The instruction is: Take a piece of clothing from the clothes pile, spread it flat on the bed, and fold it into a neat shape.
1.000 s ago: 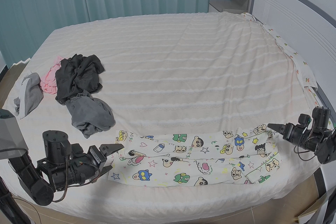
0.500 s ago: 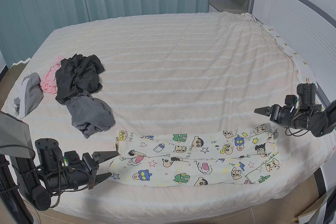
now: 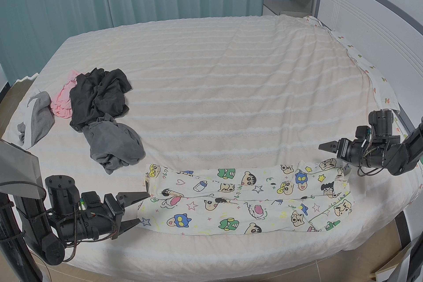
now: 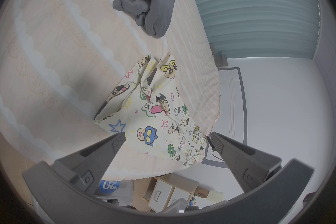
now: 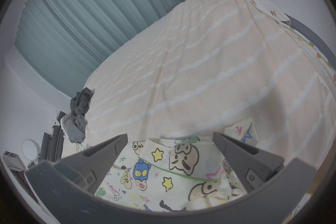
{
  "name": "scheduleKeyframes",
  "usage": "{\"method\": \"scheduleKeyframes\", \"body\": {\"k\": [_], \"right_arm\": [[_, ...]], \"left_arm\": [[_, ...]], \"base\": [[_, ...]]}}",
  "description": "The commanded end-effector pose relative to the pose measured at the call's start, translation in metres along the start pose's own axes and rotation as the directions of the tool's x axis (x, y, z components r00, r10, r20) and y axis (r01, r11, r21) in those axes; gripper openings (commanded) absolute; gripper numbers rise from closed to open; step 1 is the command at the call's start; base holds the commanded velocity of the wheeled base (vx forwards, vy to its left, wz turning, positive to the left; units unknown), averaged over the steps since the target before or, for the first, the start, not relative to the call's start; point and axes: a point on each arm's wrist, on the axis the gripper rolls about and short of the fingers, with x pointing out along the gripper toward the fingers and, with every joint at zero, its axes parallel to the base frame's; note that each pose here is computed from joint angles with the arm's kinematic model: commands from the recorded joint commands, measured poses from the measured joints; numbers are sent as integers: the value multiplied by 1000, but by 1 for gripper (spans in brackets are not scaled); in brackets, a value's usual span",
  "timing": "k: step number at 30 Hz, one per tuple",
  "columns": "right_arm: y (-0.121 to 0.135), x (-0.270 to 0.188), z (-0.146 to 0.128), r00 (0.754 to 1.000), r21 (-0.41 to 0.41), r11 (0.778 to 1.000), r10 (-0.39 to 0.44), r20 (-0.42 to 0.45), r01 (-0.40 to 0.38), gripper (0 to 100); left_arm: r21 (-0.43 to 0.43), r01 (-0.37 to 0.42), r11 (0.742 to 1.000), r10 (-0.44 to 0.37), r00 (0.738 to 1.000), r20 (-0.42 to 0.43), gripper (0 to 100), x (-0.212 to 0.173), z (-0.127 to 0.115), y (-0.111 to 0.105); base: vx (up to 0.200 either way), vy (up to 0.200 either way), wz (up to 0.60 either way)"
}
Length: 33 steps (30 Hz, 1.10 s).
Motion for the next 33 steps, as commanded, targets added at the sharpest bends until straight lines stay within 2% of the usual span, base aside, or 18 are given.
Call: {"method": "scheduleKeyframes", "body": {"k": [1,10,21,22,33], "right_arm": [[-4,1,-6,1000,6,1000,-17,-18,17,100],[-8,-1,-5,999,8,999,-45,-4,45,100],[-9,0,-13,998,10,998,-54,-34,55,100],[-9,1,-14,998,10,998,-54,-37,55,0],[-6,2,-20,997,6,998,-55,-53,56,0]], "left_arm": [[-8,-14,1000,14,1000,-5,100,-2,-2,2],[-9,-15,1000,15,1000,-6,100,-1,-2,3],[-10,-15,1000,15,1000,-4,100,-1,-2,3],[-10,-15,1000,15,1000,-4,100,-1,-2,3],[-10,-16,1000,16,1000,-4,100,-1,-2,3]], "base": [[0,0,0],[0,0,0],[0,0,0],[0,0,0],[0,0,0]]}}
